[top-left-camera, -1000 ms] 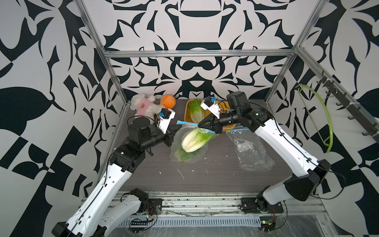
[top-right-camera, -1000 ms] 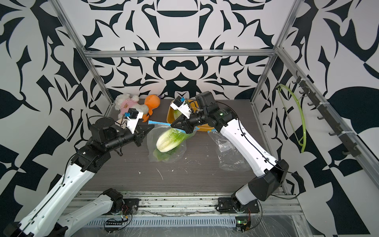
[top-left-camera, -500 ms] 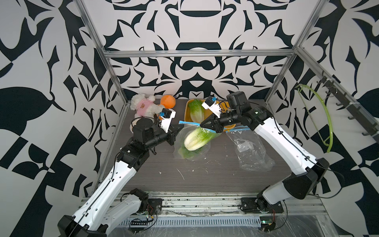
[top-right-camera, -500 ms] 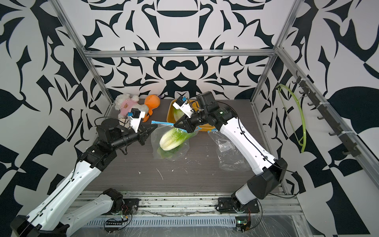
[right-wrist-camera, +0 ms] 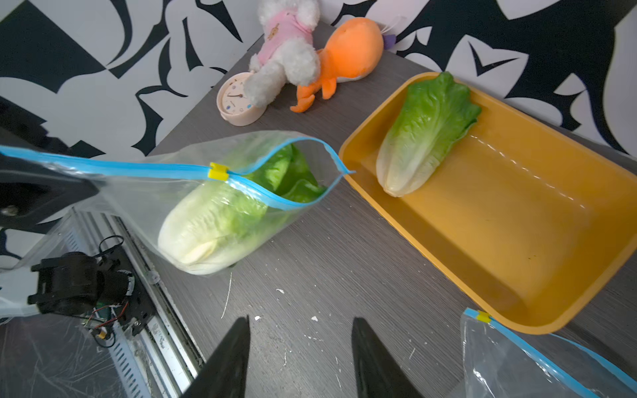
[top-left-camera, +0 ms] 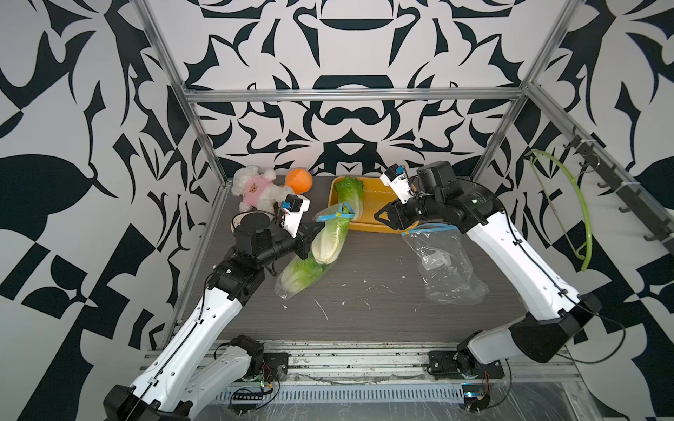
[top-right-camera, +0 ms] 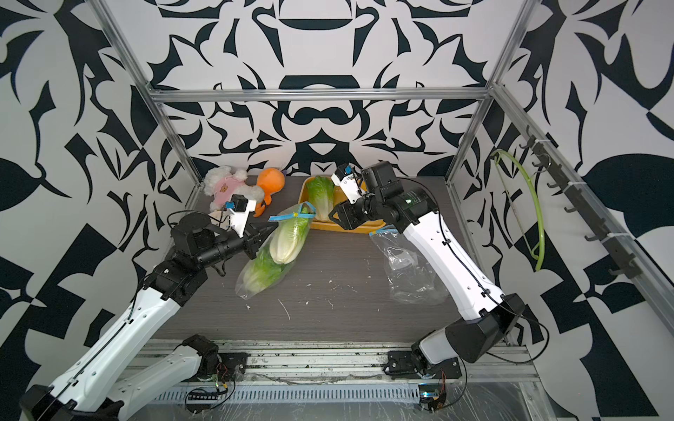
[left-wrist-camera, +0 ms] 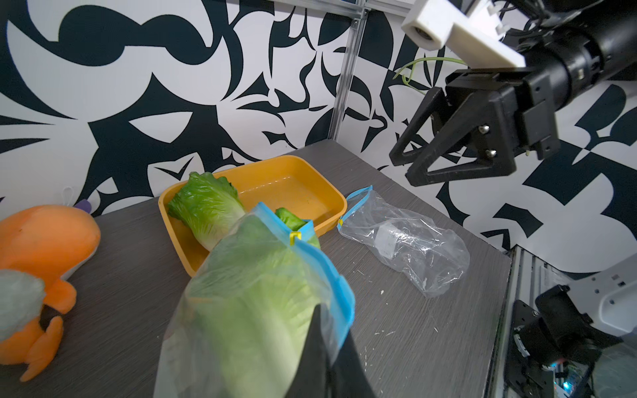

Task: Put the chinese cabbages into a zipper bag and zip it
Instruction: Adjust the zipper food storage bag at the center of the board.

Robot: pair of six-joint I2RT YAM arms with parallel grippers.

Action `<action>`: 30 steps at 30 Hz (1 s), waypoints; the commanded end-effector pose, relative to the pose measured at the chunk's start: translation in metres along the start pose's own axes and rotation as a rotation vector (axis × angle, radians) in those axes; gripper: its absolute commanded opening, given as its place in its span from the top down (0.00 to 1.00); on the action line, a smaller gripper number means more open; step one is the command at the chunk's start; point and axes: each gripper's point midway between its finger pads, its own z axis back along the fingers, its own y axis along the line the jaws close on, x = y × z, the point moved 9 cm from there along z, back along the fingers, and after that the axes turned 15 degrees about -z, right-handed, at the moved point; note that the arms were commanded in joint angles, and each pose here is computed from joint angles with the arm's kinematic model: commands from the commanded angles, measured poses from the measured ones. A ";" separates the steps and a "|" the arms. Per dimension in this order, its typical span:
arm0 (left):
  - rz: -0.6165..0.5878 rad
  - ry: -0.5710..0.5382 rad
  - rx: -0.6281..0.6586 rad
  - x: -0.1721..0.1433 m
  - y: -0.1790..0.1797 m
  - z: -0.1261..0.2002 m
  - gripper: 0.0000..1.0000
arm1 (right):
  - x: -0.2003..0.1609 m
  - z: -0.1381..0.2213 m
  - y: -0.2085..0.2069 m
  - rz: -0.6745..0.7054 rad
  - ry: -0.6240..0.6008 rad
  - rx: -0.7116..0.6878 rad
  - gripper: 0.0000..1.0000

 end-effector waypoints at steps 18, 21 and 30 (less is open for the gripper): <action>-0.189 -0.184 -0.218 0.018 -0.016 0.000 1.00 | 0.015 -0.004 -0.019 -0.128 -0.076 -0.149 0.44; -0.203 -0.186 -0.216 0.008 -0.018 0.001 1.00 | 0.018 -0.015 -0.023 -0.142 -0.068 -0.156 0.44; -0.251 -0.161 -0.269 0.006 -0.025 0.006 1.00 | 0.015 -0.069 -0.040 -0.385 0.041 -0.137 0.42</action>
